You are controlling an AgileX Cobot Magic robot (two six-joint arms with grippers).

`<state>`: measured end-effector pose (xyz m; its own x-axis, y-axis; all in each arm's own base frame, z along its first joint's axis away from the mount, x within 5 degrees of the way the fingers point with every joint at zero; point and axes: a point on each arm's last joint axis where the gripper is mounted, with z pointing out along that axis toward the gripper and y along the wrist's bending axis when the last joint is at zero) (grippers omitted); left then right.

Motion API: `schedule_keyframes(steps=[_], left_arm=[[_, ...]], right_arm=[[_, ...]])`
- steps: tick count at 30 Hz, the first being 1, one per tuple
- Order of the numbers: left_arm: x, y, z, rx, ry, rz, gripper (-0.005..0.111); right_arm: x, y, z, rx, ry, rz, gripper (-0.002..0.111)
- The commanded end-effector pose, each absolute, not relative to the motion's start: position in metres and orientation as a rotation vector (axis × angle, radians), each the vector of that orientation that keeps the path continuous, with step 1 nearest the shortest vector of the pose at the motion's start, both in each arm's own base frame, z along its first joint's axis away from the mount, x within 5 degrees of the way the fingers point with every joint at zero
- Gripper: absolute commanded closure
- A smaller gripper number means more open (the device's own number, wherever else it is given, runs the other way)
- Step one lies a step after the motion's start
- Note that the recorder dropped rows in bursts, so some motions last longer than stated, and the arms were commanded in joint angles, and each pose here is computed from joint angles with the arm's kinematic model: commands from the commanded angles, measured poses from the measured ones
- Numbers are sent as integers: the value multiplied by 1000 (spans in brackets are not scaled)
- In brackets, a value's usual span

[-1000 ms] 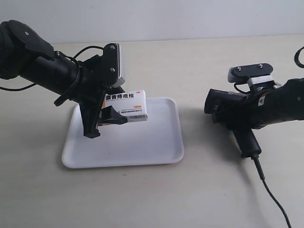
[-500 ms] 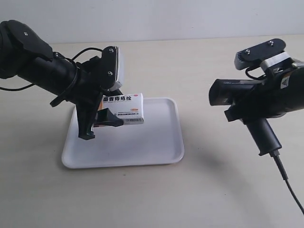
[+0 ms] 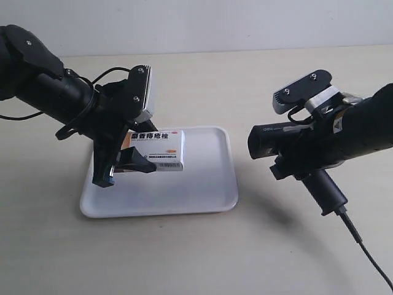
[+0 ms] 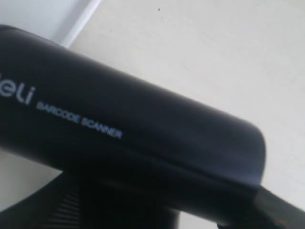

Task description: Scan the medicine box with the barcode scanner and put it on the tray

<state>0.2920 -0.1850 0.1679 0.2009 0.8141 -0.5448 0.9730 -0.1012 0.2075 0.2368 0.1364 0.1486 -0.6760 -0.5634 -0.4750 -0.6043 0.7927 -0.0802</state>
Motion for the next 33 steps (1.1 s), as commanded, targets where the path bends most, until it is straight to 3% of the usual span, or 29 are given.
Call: schedule_keyframes(steps=[1,19,28,33], left_arm=[[289,-184,176,1928,1686,-426,107],[302,-175,186,1688,1921,-516,107],[307,-175,186,1658,1918,-459,107],[312,-175,162,1734,1901,-433,107]], right_arm=[[241,140,146,-891,2464,113,108],[254,126,178,-749,2511,75,108],[262,133,158,-748,2514,92,108],[274,135,130,-668,2533,124,108]])
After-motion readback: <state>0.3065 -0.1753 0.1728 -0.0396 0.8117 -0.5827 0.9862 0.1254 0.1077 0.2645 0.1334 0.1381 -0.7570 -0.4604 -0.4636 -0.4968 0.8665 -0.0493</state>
